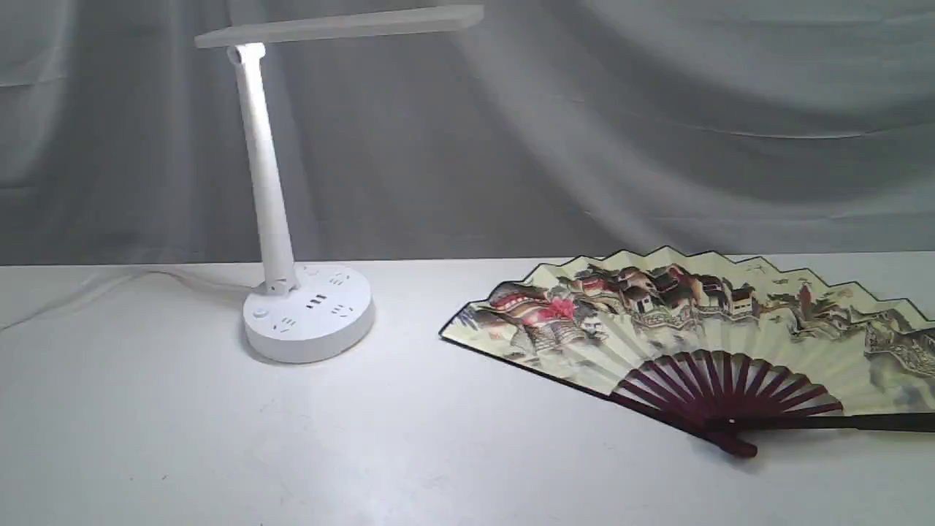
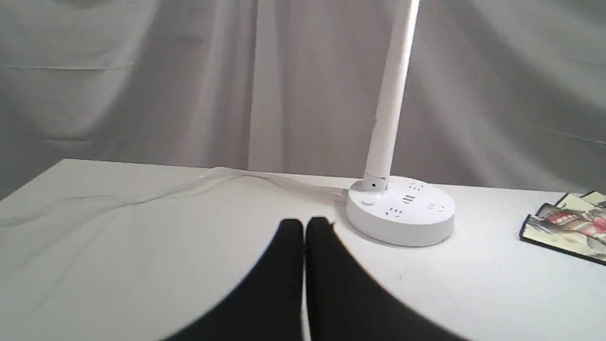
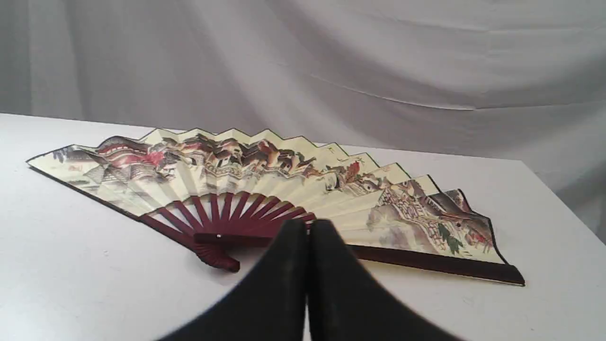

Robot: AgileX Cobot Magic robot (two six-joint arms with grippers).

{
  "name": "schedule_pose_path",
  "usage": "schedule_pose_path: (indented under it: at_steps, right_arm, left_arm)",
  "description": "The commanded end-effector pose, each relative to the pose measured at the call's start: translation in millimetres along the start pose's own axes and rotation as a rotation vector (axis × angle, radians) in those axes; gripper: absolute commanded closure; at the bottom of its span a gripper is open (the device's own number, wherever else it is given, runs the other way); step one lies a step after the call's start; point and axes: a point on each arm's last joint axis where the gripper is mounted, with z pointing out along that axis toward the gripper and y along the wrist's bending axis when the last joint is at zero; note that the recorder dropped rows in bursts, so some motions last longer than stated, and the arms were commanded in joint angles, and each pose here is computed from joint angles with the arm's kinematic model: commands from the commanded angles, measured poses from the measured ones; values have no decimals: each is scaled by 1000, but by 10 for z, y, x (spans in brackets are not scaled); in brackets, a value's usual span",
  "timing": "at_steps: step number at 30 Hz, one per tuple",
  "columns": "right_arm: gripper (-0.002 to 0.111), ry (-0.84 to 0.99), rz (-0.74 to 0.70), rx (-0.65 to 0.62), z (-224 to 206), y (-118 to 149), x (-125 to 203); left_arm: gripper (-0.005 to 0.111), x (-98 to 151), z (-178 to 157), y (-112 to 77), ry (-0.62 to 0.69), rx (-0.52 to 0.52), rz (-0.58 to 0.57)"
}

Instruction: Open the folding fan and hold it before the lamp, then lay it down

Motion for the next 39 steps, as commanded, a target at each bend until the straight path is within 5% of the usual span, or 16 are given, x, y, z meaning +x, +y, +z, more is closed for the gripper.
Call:
schedule_pose_path:
  at_steps: [1,39]
  right_arm:
    - [108,2,-3,-1,0,1,12]
    - [108,6,17,16,0,-14,16]
  left_arm:
    - [107,13,-1,0,2,2,-3]
    - [107,13,-1,0,2,2,-3]
